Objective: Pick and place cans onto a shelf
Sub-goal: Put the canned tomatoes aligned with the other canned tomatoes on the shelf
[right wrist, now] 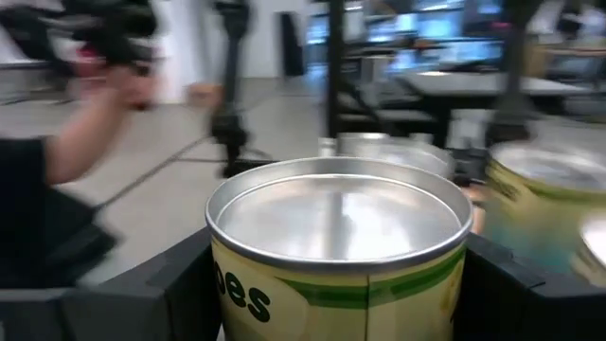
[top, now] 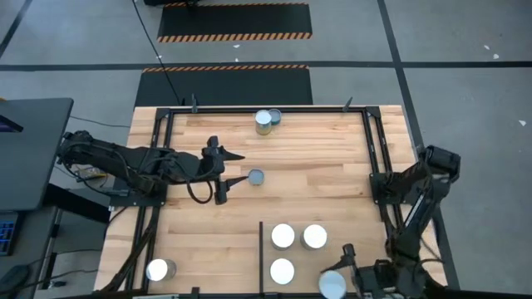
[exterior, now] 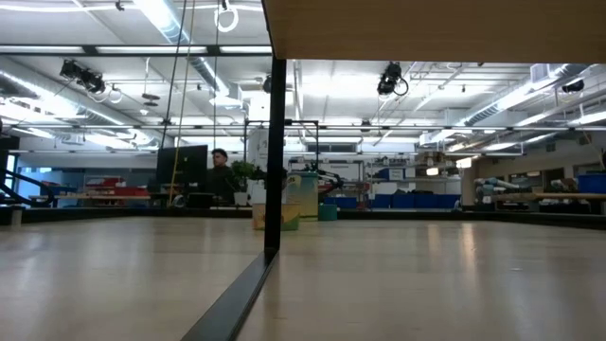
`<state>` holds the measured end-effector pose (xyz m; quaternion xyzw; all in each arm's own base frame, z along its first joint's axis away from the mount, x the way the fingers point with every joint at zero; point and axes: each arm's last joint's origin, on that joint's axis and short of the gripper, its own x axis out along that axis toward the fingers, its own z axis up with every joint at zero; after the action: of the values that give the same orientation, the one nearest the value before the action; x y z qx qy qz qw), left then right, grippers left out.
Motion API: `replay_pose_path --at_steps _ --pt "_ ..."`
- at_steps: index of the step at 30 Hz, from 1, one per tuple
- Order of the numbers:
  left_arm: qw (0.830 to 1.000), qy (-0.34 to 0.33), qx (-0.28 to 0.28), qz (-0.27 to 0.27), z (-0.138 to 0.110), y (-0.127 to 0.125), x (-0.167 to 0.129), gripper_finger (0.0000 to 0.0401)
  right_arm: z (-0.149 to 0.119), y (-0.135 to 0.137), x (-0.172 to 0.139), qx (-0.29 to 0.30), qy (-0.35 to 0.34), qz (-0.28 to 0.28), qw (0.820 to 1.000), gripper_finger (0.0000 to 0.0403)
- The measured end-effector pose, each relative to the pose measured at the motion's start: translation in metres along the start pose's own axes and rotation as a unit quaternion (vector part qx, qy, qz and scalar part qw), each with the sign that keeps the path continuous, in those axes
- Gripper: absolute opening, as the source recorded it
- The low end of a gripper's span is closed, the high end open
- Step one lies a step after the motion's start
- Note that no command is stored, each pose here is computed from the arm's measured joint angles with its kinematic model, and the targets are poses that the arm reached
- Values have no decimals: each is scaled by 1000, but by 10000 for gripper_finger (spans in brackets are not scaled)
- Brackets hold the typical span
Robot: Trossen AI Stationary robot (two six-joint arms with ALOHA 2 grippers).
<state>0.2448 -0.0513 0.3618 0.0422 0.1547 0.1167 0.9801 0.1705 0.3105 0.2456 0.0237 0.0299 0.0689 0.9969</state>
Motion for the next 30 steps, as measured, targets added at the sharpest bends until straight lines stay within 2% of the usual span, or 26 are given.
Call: replay_pose_path --at_steps 3,7,13,22,30 --pt "1000 0 -1 1 0 0 0 272 -10 3 5 21 -21 -54 998 308" --pt "1000 0 -1 1 0 0 0 272 -11 4 7 40 -43 -93 994 308" --pt "1000 1 0 1 0 0 0 272 -25 4 17 57 -39 -97 993 310" --pt "1000 1 0 1 0 0 0 272 -37 0 28 40 -33 -118 992 317" --pt "1000 1 0 1 0 0 0 272 -36 -6 35 28 -32 -133 990 366"
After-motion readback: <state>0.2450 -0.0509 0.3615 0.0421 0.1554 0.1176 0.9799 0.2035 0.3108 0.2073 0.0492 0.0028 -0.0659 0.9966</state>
